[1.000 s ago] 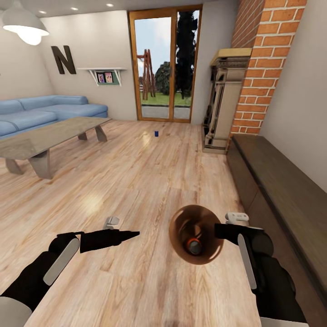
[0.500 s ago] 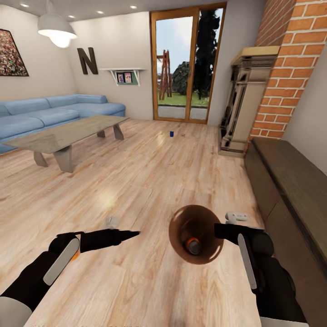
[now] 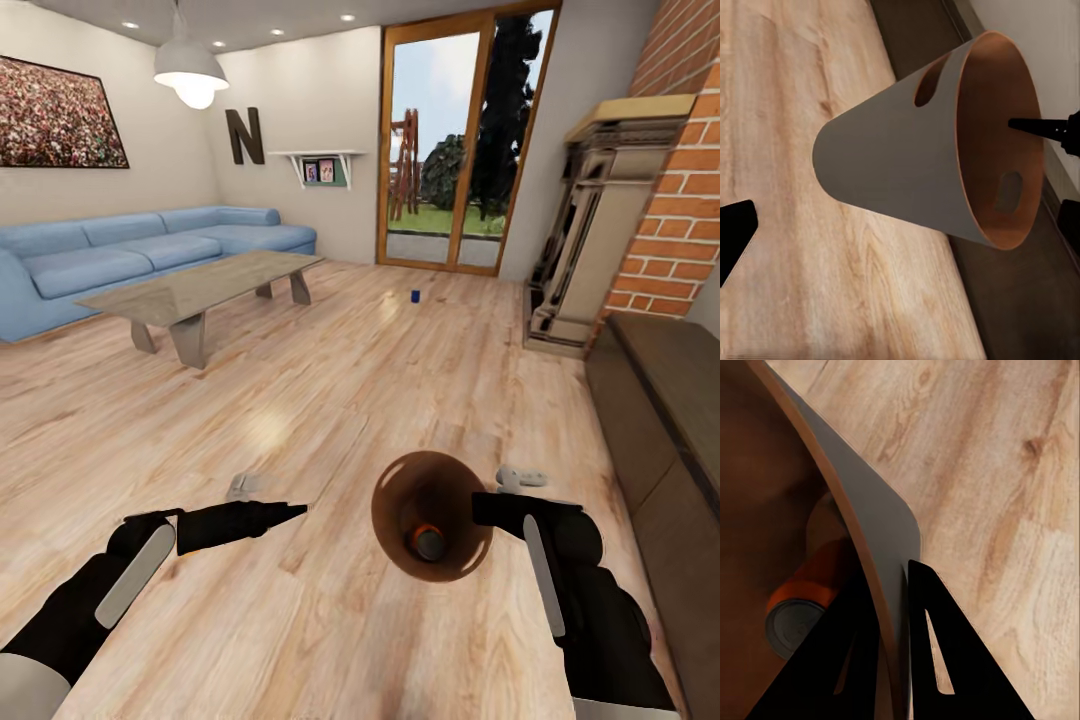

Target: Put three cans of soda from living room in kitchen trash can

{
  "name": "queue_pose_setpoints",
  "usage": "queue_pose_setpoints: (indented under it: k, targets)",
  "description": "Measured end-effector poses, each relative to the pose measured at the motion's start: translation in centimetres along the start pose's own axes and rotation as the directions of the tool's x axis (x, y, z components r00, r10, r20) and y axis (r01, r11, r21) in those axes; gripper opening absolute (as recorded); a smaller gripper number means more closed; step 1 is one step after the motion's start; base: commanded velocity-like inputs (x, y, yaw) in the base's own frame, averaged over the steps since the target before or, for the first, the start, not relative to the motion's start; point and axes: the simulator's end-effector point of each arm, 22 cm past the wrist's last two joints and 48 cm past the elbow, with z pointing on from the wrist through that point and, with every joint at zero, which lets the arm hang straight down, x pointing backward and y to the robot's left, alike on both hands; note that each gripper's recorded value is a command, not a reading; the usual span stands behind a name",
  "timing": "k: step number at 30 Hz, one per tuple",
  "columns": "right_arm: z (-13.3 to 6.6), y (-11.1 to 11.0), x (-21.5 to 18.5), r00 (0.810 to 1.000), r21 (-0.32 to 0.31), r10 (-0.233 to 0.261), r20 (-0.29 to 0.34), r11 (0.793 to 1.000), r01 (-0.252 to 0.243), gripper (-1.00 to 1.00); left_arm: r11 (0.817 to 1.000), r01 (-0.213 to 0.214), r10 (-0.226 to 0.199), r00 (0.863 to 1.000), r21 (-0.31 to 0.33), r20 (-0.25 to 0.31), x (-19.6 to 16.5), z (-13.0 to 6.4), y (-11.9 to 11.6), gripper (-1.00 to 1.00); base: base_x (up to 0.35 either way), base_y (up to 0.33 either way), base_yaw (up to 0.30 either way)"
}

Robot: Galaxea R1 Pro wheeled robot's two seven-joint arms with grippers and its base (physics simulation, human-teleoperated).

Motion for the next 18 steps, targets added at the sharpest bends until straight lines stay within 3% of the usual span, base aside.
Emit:
queue_pose_setpoints:
  k: [14,18]
  targets:
    - [0.0,0.0,0.01,1.0,0.0,0.0,0.0,1.0,0.0,-1.0,1.0,0.0,0.0,1.0,0.001,0.002,-0.05,-0.03,0.0,1.0,0.002,0.0,0.255]
    - [0.01,0.01,0.03,1.0,0.0,0.0,-0.001,1.0,0.0,-1.0,1.0,0.0,0.0,1.0,0.0,0.001,-0.02,-0.01,0.01,1.0,0.181,0.0,0.243]
